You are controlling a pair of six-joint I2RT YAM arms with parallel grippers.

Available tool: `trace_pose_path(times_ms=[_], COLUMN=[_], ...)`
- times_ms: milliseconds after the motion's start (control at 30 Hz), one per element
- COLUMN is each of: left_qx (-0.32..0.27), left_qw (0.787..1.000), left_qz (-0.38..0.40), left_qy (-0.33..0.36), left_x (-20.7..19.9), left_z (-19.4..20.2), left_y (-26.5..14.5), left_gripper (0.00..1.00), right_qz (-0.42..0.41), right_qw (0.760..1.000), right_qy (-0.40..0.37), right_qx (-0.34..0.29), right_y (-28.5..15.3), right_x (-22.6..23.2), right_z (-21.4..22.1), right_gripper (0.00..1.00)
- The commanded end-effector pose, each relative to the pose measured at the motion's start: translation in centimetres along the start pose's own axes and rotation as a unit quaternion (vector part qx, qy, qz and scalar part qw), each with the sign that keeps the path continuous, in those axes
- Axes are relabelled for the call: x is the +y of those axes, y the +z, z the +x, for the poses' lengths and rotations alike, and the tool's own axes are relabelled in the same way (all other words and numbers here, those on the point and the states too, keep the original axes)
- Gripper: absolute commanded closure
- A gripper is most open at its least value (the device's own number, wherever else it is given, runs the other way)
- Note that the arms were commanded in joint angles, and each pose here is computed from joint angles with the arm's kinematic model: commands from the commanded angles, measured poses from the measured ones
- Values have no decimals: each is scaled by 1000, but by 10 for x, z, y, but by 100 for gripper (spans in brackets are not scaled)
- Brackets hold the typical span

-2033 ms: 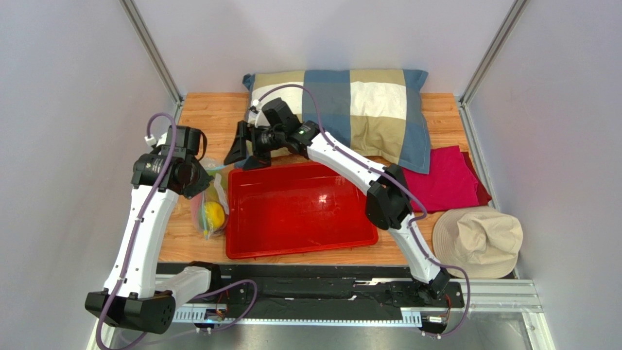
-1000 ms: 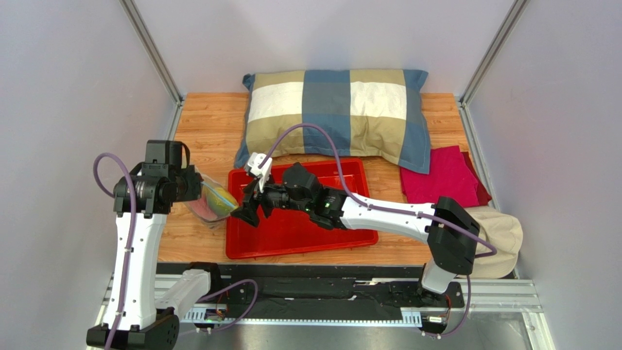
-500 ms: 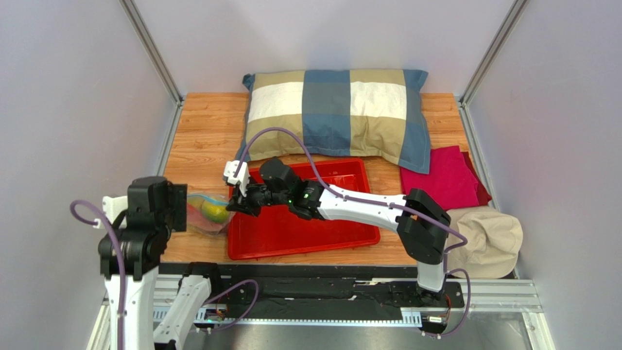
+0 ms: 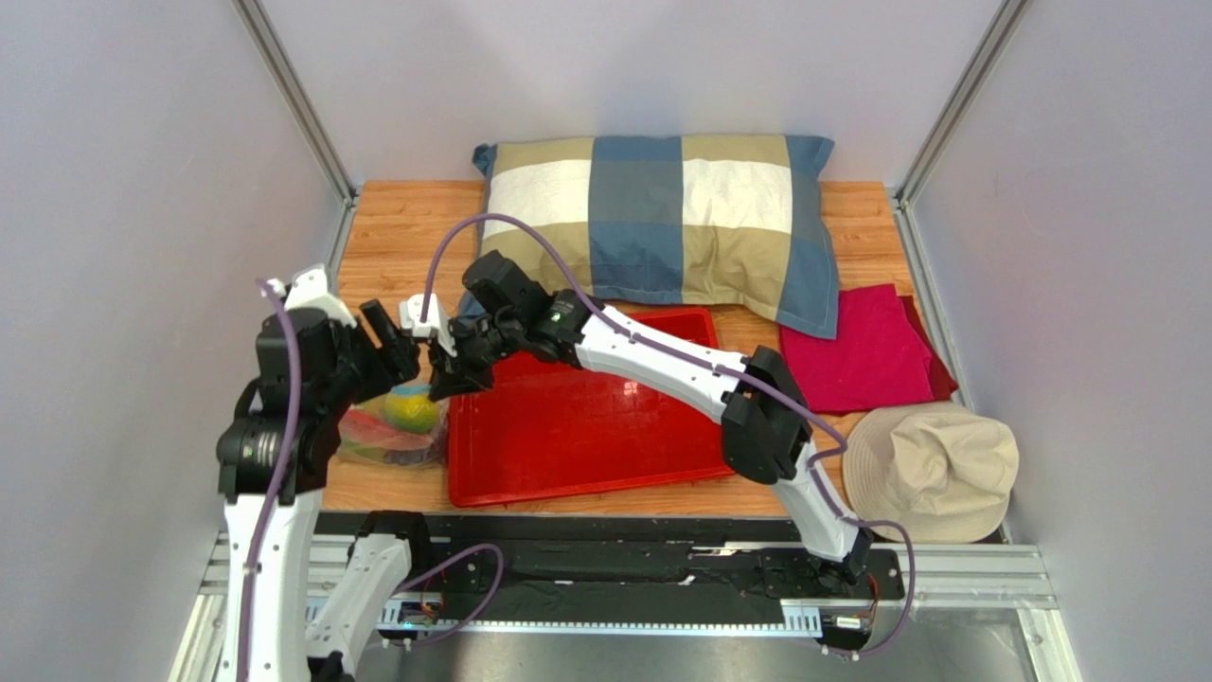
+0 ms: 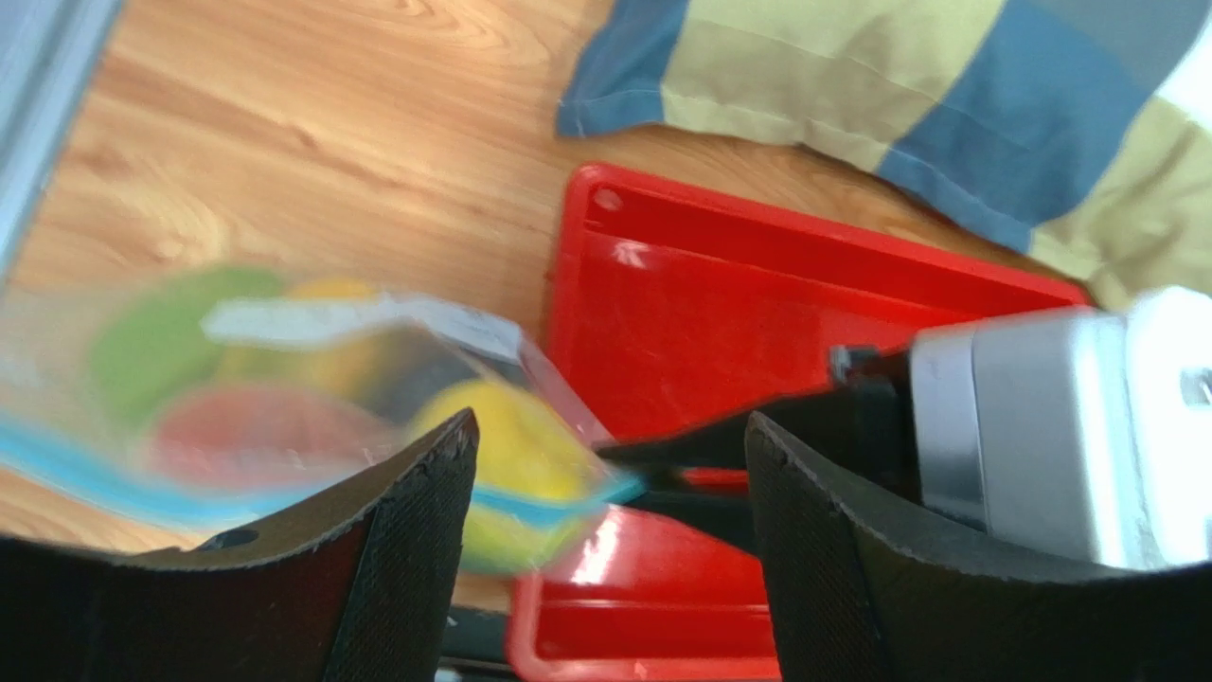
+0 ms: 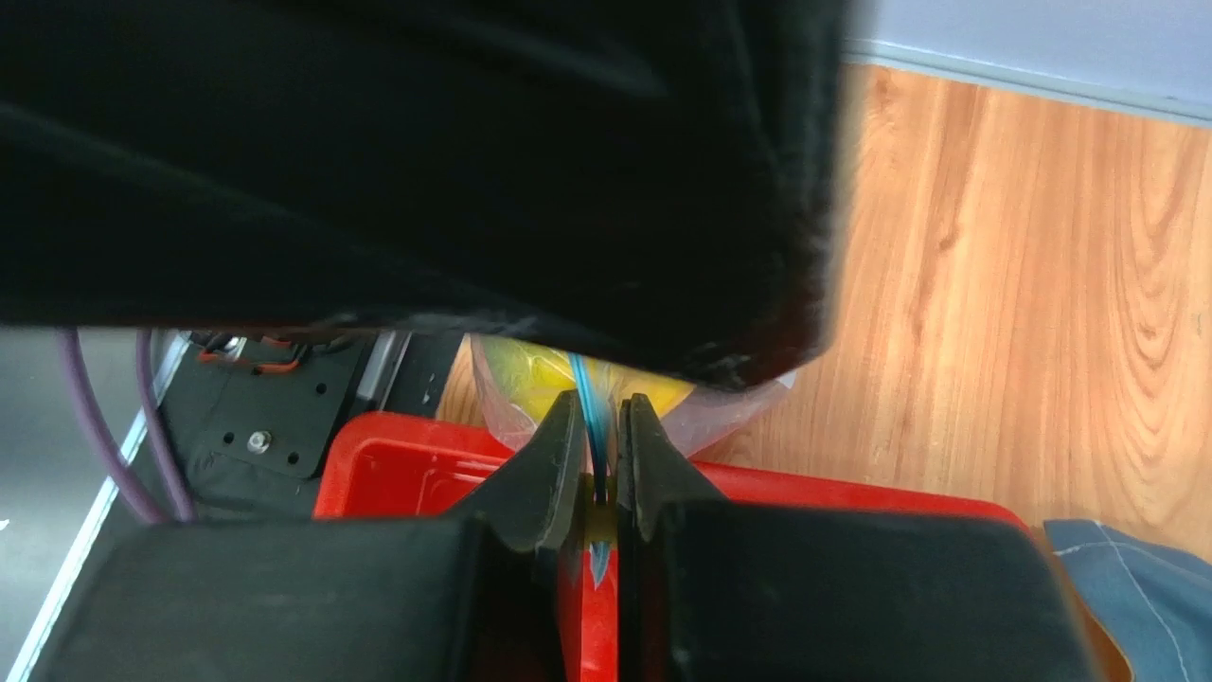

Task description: Open the zip-top bag and remove the fake food

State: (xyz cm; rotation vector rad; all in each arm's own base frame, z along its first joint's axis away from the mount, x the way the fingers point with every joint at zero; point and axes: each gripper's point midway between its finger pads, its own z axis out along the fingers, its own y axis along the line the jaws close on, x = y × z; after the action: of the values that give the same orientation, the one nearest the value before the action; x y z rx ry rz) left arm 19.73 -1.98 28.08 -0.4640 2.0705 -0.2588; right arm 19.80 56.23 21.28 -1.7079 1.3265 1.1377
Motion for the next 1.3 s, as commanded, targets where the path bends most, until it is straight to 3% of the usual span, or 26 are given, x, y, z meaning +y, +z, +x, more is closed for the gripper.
trace_pose_path(times_ms=[0,133,200,300,400,433,500,533,600,633,667,733,800,833,967,1100,1267], left_qx=[-3,6,34,39,15,-4,12,20,47,54,92,110,129,130,106,83,108], left_qw=[985,976,982,993,997,988,975,965,946,922,901,878,861,839,822,827,798], left_qz=[88,108,64,18,-78,-114,-133,-121,-139,-164,-222,-246,-254,-255,-263,-288,-344], left_qy=[148,188,172,112,-15,-102,-177,-231,-288,-346,-360,-394,-422,-462,-494,-477,-483], left_x=[-30,-33,-16,-6,17,24,24,14,9,10,19,16,12,9,15,31,49], left_z=[-16,-8,1,-1,-8,-12,-3,-1,7,9,26,28,36,37,33,32,67], left_y=[1,-5,-5,-15,-37,-43,-51,-49,-50,-52,-55,-52,-47,-47,-40,-46,-35], left_gripper=[26,28,32,31,31,29,28,18,19,17,13,1,1,1,1,1,16], right_qz=[-69,-77,-82,-85,-60,-43,-16,-8,15,22,27,39,43,42,53,72,86], right_qw=[997,997,996,996,997,998,999,999,999,998,998,997,997,996,993,989,986], right_qy=[-20,-18,-20,-23,-30,-24,-26,-25,-29,-38,-39,-53,-63,-68,-97,-129,-141], right_qx=[-13,-9,-18,-28,-35,-39,-39,-41,-39,-45,-39,-39,-34,-34,-33,-31,-30], right_y=[-8,2,3,4,4,5,3,2,0,0,1,-3,-6,-6,-15,-22,-24], right_x=[7,5,2,1,-6,-11,-19,-20,-25,-25,-26,-26,-24,-23,-21,-26,-29], right_z=[-19,-8,-9,-11,-15,-14,-19,-22,-26,-31,-24,-28,-26,-25,-31,-35,-36], right_gripper=[100,100,100,100,100,100,100,100,100,100,100,100,100,100,99,99,98])
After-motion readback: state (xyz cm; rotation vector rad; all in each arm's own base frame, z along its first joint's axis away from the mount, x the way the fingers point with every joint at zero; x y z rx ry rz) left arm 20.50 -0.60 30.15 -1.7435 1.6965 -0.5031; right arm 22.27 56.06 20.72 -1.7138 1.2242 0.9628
